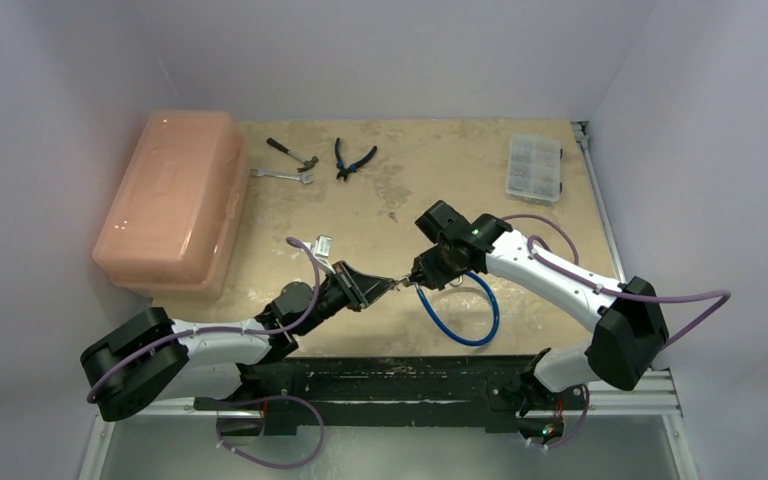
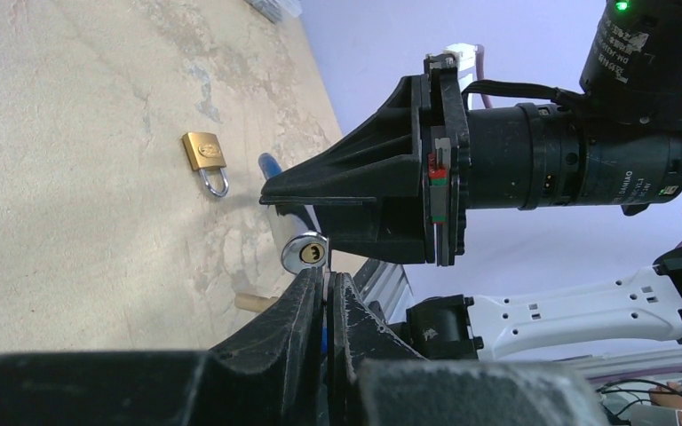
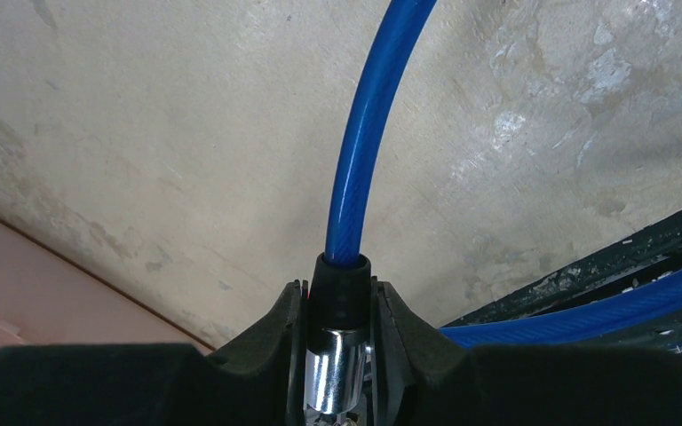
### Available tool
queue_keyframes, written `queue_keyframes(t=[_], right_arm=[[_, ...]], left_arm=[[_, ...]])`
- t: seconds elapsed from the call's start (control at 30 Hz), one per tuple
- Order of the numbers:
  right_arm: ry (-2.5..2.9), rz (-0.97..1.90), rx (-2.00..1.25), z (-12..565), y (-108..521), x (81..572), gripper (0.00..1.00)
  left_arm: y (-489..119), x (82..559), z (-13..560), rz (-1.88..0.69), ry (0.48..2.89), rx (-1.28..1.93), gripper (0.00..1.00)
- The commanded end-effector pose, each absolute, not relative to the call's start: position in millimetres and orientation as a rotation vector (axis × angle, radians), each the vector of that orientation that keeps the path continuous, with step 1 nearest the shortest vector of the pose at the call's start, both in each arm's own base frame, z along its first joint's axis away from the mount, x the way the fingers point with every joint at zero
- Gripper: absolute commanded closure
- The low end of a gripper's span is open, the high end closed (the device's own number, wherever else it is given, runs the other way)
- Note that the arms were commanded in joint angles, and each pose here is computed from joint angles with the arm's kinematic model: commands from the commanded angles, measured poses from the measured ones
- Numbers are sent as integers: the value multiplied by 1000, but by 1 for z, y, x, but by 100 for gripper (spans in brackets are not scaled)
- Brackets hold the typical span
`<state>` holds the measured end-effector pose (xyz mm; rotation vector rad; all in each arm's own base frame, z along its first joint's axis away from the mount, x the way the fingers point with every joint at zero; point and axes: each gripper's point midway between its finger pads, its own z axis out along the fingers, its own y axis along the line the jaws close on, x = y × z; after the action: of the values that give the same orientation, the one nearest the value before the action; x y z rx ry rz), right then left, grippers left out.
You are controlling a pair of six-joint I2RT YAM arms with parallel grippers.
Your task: Unlock with the key
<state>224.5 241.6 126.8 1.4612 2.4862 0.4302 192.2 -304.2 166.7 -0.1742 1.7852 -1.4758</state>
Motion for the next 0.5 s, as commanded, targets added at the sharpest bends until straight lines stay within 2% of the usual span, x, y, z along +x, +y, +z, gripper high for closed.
queue_keyframes(t=[0.0, 0.47], right_arm=[[2455, 540, 1442, 150, 255, 235, 100], [2468, 552, 1432, 149, 258, 234, 100]], left_arm=[[-303, 197, 176, -1469, 1740, -168, 100], [-306, 200, 172, -1458, 1744, -164, 100]])
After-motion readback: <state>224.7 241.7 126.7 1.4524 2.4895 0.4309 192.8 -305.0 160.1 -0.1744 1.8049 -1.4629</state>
